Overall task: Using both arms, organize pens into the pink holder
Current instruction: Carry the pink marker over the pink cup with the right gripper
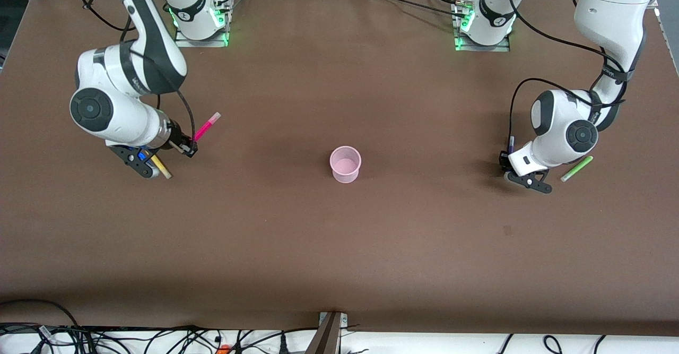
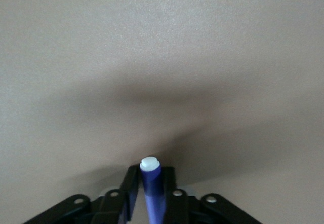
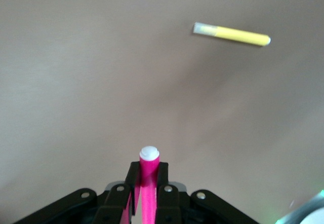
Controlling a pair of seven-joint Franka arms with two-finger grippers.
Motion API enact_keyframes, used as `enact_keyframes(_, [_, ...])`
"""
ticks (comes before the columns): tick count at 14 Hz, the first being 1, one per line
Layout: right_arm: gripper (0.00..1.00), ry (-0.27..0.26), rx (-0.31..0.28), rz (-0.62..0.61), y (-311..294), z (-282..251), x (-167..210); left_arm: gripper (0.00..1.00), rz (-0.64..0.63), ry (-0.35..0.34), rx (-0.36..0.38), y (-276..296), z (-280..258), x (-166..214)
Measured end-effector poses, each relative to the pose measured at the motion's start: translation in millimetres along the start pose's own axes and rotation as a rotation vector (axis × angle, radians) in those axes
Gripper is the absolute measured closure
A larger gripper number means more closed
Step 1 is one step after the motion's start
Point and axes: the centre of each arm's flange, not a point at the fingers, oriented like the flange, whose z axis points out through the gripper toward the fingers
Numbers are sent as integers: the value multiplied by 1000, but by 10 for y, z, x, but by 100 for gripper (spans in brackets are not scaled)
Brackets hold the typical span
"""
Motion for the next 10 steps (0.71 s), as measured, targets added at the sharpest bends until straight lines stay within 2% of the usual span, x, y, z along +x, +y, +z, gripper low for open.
enact_keyframes(1, [83,11,12,25,-119,-121,-118,82,0,0,0,-1,-1,0])
enact_keyframes(4, [83,54,42,81,-474,-324,-526,82,0,0,0,-2,-1,-1])
enact_keyframes(7, [83,152,63,133,-859,-465,-931,82,0,0,0,-3,-1,-1])
enact_keyframes(10, [83,272,95,169,-1354,-467,-1385,82,1,1,0,-6,-4,-2])
